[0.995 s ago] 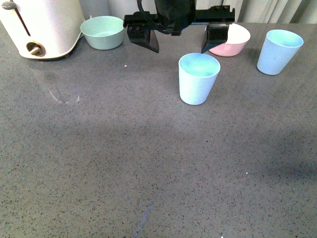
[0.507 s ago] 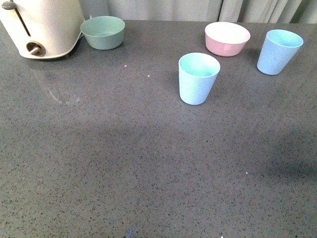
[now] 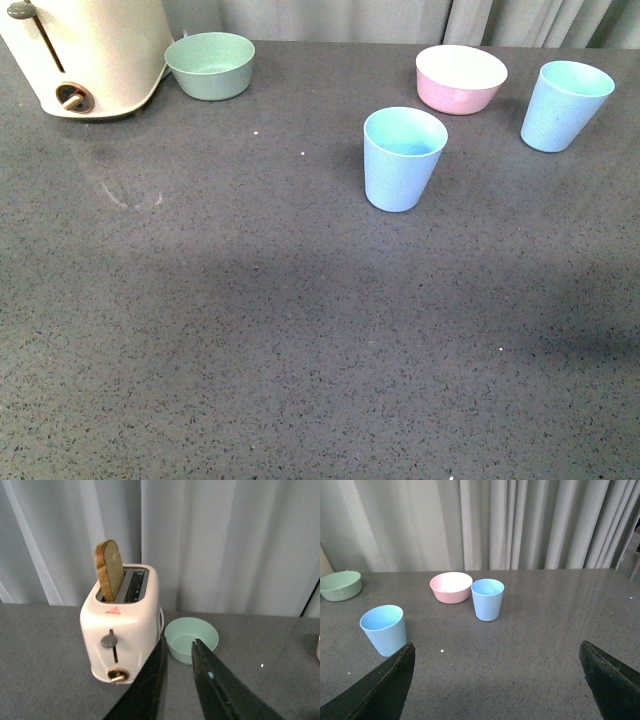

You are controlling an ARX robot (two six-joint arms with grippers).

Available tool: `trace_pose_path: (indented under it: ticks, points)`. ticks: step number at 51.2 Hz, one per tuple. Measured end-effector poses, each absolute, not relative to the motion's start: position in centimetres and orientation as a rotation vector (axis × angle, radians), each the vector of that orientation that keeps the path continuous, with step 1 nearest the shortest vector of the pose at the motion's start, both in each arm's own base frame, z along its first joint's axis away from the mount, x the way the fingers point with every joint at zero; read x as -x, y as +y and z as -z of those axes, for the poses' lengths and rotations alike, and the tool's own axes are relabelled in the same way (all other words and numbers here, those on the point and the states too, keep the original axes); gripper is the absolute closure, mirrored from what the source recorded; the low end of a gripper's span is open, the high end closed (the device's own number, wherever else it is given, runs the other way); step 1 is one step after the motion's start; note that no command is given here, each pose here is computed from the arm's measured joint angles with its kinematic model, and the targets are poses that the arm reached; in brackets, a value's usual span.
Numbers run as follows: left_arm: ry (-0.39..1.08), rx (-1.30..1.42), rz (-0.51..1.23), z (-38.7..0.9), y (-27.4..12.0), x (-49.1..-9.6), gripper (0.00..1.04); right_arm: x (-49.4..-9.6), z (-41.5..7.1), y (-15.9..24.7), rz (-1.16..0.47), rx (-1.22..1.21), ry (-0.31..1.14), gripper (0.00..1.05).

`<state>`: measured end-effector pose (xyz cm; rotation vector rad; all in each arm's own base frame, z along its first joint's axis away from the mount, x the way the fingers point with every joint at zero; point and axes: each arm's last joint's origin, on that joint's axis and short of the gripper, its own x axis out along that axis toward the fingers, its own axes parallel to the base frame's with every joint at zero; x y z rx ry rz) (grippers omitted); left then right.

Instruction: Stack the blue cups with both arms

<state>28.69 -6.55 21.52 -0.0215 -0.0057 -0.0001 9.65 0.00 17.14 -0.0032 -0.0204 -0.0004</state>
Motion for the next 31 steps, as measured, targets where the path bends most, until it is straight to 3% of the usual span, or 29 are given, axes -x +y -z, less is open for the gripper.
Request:
trace_pose_path:
  ticks: [4, 31]
  points:
    - [0.007, 0.016, 0.008, -20.4, -5.2, -26.5, 1.03, -9.6, -17.1, 0.0, 0.0, 0.003, -0.02, 0.09]
    - [0.011, 0.01, 0.002, -17.7, -1.2, -17.8, 1.03, -9.6, -17.1, 0.0, 0.0, 0.003, -0.02, 0.09]
